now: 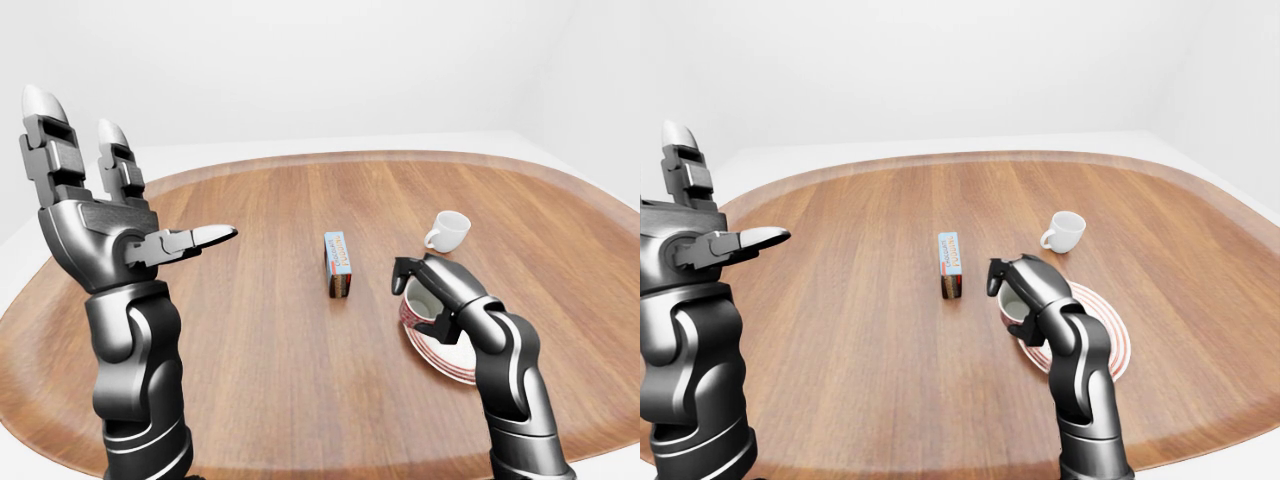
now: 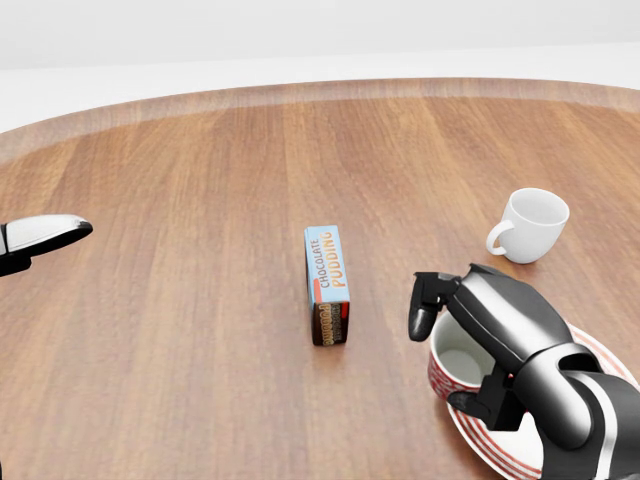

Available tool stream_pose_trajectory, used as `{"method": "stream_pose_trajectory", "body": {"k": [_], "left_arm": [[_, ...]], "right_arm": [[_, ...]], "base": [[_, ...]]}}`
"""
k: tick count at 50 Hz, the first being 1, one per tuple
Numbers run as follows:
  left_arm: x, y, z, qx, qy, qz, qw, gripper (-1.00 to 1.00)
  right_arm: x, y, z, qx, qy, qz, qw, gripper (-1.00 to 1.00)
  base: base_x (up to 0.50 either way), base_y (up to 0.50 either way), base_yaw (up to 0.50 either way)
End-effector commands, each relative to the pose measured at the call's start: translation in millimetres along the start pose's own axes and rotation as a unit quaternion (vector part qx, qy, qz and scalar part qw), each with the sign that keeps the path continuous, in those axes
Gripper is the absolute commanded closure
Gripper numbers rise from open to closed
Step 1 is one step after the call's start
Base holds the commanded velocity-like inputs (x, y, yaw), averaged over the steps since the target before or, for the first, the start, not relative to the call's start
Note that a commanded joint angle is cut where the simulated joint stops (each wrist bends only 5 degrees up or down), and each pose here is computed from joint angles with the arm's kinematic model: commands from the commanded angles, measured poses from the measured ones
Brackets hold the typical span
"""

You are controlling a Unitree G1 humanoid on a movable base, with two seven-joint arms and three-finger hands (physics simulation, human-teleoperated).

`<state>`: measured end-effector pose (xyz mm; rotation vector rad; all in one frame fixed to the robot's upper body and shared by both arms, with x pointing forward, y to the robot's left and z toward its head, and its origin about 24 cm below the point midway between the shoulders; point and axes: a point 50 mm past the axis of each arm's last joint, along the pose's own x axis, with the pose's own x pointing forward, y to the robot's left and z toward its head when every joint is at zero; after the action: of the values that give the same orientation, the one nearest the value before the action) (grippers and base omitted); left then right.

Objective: Pick up the red mug and put it on the plate

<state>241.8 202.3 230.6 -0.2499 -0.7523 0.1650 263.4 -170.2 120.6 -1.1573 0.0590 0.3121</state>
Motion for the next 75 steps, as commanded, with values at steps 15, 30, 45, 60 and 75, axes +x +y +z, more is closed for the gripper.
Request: {"method": "stream_pose_trajectory", "body": {"k": [15, 30, 45, 60, 75], "left_arm": [[0.5, 1.1, -0.8, 0.001, 0.002, 0.002, 1.000, -1.00], [1.5, 0.9, 0.5, -0.001, -0.001, 0.002, 1.000, -1.00], [1.8, 3.3, -3.6, 0.005, 0.007, 0.003, 1.000, -1.00], [1.2, 3.7, -4.0, 0.007, 0.009, 0.004, 1.000, -1.00], [3.2, 5.0, -4.3, 0.007, 0.008, 0.007, 1.000, -1.00]], "right_arm": [[-9.1, -25.7, -51.0, 0.035, 0.055, -0.021, 0.998, 1.00], [-0.2, -9.2, -89.2, 0.076, 0.115, -0.034, 0.990, 1.00], [6.9, 0.3, -116.6, 0.058, 0.178, -0.103, 0.977, 1.00], [12.2, -7.9, -109.0, 0.040, 0.169, -0.156, 0.972, 1.00], [23.0, 11.6, -120.5, 0.072, 0.191, -0.134, 0.970, 1.00]], "base": [[0.00, 0.00, 0.00], [0.00, 0.00, 0.00], [0.00, 0.00, 0.00], [0.00, 0.00, 0.00], [0.00, 0.00, 0.00]]}}
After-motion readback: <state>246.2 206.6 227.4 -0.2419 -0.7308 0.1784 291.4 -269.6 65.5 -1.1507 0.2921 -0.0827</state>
